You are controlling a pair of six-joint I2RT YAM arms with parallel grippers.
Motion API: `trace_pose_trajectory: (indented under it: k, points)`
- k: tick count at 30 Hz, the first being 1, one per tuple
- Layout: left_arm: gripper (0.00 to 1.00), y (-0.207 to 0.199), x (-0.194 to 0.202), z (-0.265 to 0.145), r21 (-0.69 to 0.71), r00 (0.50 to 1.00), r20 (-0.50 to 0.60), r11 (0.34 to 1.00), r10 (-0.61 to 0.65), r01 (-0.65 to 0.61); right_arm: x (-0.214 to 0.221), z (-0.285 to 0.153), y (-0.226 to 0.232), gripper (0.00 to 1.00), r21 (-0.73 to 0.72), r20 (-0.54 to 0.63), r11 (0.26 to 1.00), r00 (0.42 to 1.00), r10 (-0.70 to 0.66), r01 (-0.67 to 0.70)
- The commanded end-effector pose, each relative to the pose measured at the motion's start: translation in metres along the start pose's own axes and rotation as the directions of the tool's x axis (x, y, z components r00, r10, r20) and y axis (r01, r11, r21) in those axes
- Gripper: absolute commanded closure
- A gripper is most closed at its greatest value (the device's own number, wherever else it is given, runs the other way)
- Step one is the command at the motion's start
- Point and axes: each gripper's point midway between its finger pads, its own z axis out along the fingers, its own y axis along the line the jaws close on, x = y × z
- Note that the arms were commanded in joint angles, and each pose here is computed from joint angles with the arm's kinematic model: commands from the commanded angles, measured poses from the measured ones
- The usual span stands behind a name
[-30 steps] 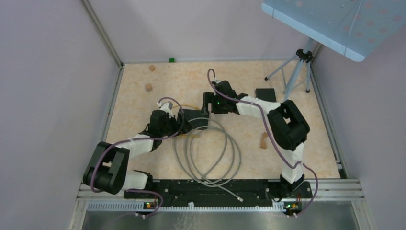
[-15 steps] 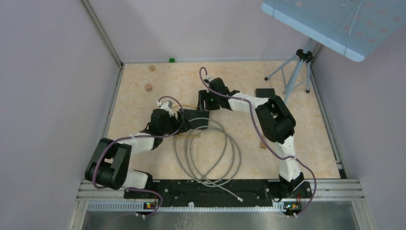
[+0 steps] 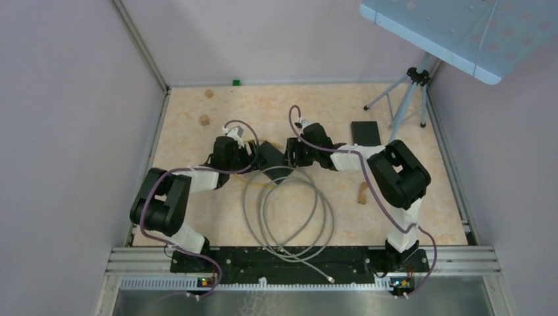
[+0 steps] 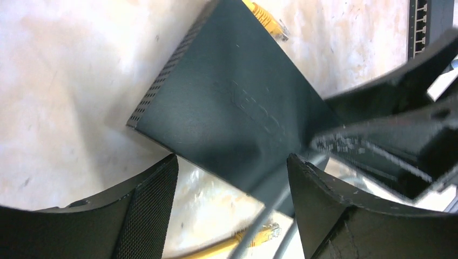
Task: Insert the plug into the switch port
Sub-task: Adjust the switch port at the center of the board.
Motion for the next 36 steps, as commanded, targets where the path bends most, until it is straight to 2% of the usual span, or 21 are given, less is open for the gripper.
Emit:
trace_pose_trajectory:
  k: [1,6,11,18,22,26,32,36]
  points:
    - [0.21,-0.014,-0.013,0.022,0.072,0.998,-0.028,0.996,0.048,-0.046,0.024,-0.014,-0.001,0.45,-0.011,-0.043,0.998,0.997,0.059,-0.060]
    - [0.21,-0.032,-0.013,0.049,0.133,0.994,-0.077,0.989,0.080,-0.069,0.032,-0.021,0.004,0.46,-0.042,-0.035,0.994,0.995,0.097,-0.099]
    - [0.21,-0.043,-0.005,0.070,0.164,0.988,-0.119,0.984,0.096,-0.076,0.039,-0.022,0.023,0.46,-0.075,-0.028,0.994,0.996,0.080,-0.081]
    - [0.19,-0.045,-0.008,0.071,0.162,0.986,-0.121,0.982,0.113,-0.093,0.040,-0.020,0.041,0.46,-0.095,0.020,0.995,0.999,0.044,-0.042]
    - [0.17,-0.040,-0.025,0.059,0.118,0.987,-0.084,0.985,0.139,-0.128,0.036,-0.041,0.025,0.45,-0.006,0.057,1.000,0.998,-0.003,0.004]
    - [0.11,-0.036,-0.052,0.042,0.060,0.985,-0.027,0.984,0.170,-0.168,0.024,-0.081,0.013,0.44,0.069,0.103,0.997,0.994,-0.030,0.023]
    - [0.01,-0.048,-0.106,0.001,-0.051,0.963,0.096,0.967,0.252,-0.248,0.023,-0.130,-0.018,0.40,0.157,0.118,0.988,0.993,-0.017,-0.002]
    - [0.01,-0.054,-0.125,-0.036,-0.118,0.949,0.161,0.960,0.271,-0.254,0.023,-0.153,-0.026,0.37,0.191,0.129,0.981,0.991,-0.039,0.014]
